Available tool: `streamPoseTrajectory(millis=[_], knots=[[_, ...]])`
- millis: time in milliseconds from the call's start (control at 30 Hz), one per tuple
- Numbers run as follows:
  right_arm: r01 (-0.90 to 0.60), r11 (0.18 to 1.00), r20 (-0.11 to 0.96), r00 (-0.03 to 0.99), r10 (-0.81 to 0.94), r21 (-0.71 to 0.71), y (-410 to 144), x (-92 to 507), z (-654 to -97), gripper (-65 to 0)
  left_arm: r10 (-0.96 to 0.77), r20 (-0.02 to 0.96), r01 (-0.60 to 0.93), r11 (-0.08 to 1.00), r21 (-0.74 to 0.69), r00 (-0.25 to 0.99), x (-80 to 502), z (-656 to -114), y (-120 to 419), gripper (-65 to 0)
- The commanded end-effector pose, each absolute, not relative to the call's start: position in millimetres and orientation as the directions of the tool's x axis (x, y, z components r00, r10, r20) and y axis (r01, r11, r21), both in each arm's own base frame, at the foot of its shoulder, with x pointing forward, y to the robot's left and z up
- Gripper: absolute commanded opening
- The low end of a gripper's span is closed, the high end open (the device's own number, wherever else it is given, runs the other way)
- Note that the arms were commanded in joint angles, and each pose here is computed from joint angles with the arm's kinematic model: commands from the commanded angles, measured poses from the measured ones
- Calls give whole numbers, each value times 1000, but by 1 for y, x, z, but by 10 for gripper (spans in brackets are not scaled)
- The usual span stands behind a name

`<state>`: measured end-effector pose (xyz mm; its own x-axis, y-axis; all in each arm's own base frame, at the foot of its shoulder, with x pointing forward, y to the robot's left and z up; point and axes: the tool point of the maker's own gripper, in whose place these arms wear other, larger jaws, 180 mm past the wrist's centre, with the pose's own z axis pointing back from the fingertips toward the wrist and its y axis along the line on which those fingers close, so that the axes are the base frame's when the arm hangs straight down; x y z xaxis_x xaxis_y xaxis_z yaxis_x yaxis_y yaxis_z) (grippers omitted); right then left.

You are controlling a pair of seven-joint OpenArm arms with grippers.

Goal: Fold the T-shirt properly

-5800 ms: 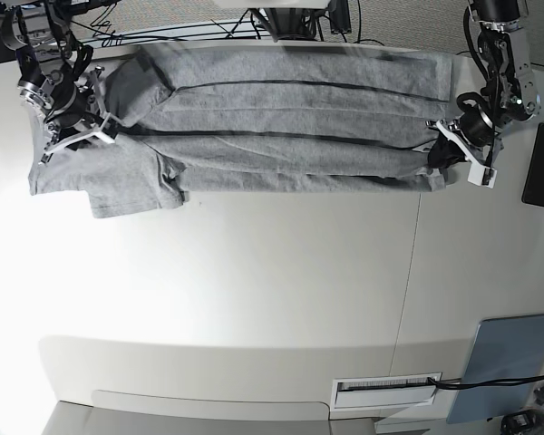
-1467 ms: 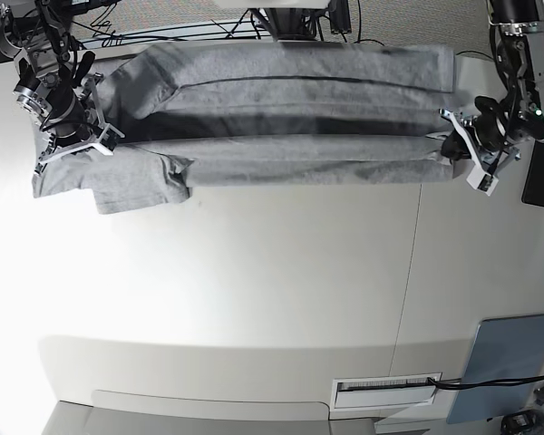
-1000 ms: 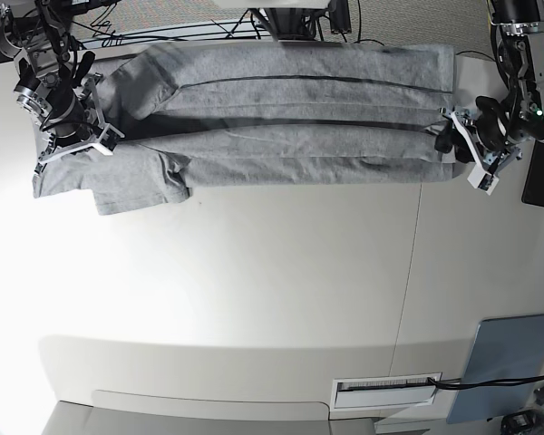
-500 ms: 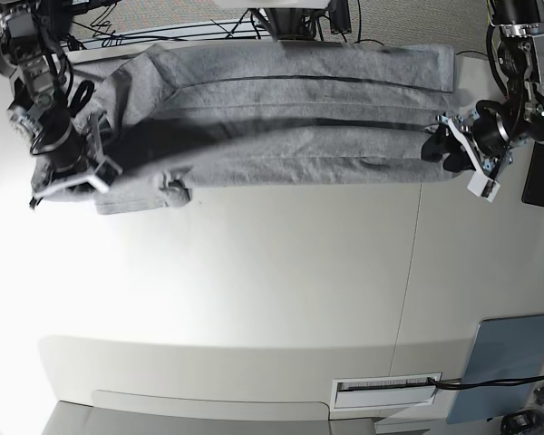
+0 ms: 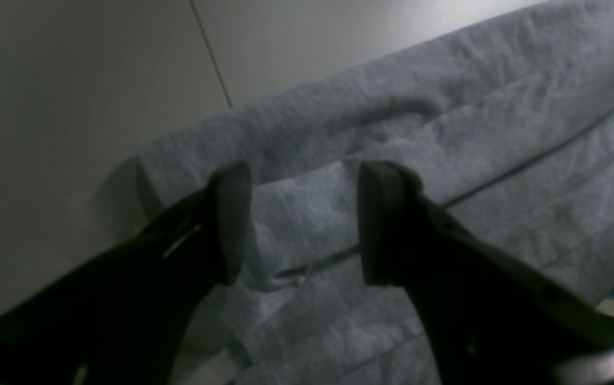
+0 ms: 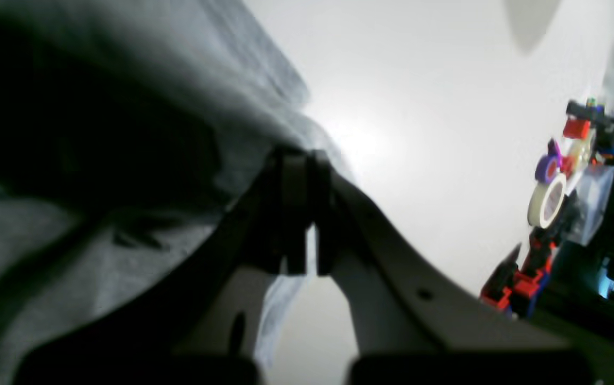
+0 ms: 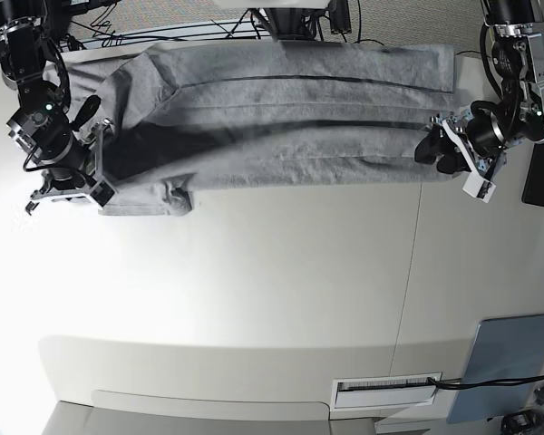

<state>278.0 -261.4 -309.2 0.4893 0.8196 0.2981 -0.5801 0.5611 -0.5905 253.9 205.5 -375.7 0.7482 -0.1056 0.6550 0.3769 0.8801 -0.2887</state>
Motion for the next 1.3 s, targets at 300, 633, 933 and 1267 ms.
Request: streamPoseTrajectory(millis=[300,633,933,1267], knots=[[-617,453,141,486,862,-643,-291,262,-296,-650,-138,678,388,892,-231,722,261,-367,215,-323],[-695,397,80,441,894,-600,-276,225,-305,-650,-136,675,383,894,-231,725,260,-369,215,-323],[-729,386,57,432,900,-566,-275,208,-318,-650,-130,684,383,894,-232,718,261,-367,215,-323],[-766,345,23,397,918,-542,-274,203,-321,-542,-130,684,383,894,-232,718,262,-367,215,-323]])
